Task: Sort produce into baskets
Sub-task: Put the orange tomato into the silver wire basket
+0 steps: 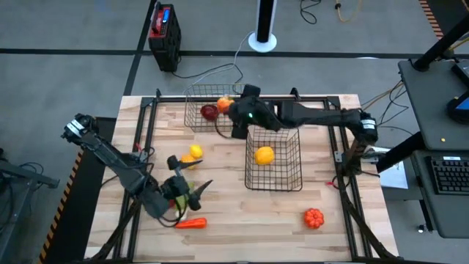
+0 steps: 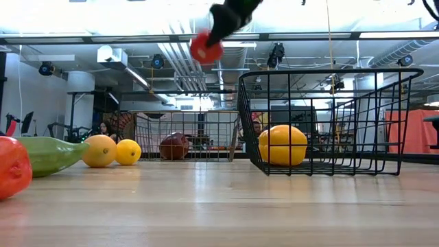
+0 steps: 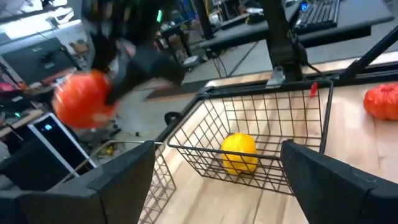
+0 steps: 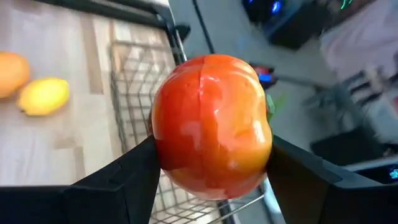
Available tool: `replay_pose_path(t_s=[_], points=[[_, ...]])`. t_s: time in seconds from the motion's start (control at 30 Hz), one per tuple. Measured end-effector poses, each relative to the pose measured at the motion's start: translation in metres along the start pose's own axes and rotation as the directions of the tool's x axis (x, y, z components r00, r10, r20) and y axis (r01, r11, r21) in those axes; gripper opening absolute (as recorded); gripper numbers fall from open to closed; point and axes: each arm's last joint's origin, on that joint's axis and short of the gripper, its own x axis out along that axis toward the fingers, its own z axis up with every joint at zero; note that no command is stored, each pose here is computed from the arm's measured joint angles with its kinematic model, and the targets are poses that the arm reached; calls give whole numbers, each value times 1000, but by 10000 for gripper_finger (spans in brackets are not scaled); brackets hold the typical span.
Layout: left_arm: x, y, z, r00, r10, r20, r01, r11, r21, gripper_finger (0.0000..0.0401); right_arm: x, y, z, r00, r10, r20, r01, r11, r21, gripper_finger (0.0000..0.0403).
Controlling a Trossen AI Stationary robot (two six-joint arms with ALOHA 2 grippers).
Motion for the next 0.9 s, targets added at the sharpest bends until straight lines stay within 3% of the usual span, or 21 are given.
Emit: replay_pose_path(t_s=[0.17,0.33,0.5,0.7,0.9], points=[[-16,2,5,999,-14,29,15,1000,-22,327,34,-7,-21,992,17,-126,-14,1000,21,249],[-20,10,10,999,22,42,-20,999,-51,327,57,6,-40,963,35,-267,-48,998,-40,249],[-20,12,10,997,67,42,-65,997,-47,327,69,15,-49,946,22,-324,-58,993,-100,249],[-19,12,10,996,81,41,-79,996,-47,327,71,12,-44,952,14,-304,-42,995,-86,249],[-16,16,10,984,174,39,-172,984,-48,327,67,1,-23,977,22,-213,-3,996,90,249]])
